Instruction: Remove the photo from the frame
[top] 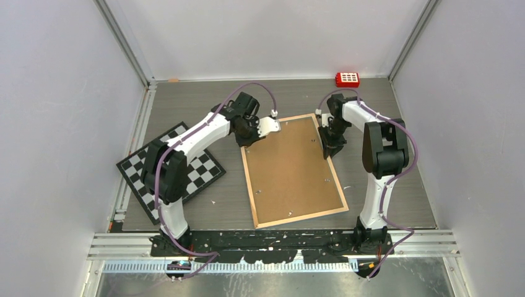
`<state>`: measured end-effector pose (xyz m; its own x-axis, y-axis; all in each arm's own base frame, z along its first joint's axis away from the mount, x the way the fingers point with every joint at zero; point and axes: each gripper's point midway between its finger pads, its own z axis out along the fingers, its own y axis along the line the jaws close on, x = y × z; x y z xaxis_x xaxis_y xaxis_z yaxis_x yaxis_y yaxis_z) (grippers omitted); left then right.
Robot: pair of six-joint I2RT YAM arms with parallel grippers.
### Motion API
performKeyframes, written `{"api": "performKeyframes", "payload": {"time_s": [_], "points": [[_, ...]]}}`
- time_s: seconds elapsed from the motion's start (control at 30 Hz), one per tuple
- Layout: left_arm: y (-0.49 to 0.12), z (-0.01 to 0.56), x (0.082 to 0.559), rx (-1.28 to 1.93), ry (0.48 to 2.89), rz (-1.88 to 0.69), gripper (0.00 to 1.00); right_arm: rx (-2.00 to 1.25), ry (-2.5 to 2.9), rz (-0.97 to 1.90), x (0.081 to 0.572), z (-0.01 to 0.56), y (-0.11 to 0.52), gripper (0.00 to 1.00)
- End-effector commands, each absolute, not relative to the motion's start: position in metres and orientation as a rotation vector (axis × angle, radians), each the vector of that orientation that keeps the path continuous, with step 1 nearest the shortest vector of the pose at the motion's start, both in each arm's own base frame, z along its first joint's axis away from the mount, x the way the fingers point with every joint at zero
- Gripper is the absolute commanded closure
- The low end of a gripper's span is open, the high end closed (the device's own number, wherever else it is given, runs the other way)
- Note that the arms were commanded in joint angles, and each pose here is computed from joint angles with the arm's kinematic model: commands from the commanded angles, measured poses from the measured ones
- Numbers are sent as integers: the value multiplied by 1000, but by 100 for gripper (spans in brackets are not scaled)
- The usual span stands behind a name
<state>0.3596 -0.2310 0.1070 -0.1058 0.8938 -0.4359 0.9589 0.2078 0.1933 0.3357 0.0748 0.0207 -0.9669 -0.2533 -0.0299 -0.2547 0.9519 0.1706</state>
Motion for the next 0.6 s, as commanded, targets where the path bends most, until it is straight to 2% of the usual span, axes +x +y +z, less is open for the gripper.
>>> {"api": "performKeyframes", "payload": {"time_s": [0.0,0.3,0.57], "points": [[-250,131,414,1650,1775,-31,100,-491,3136,220,321,9,73,99],[-252,146,420,1575,1789,-51,100,-497,3141,218,321,9,74,99],[-233,170,392,1117,2180,-181,100,-379,3155,224,325,13,78,99]]}}
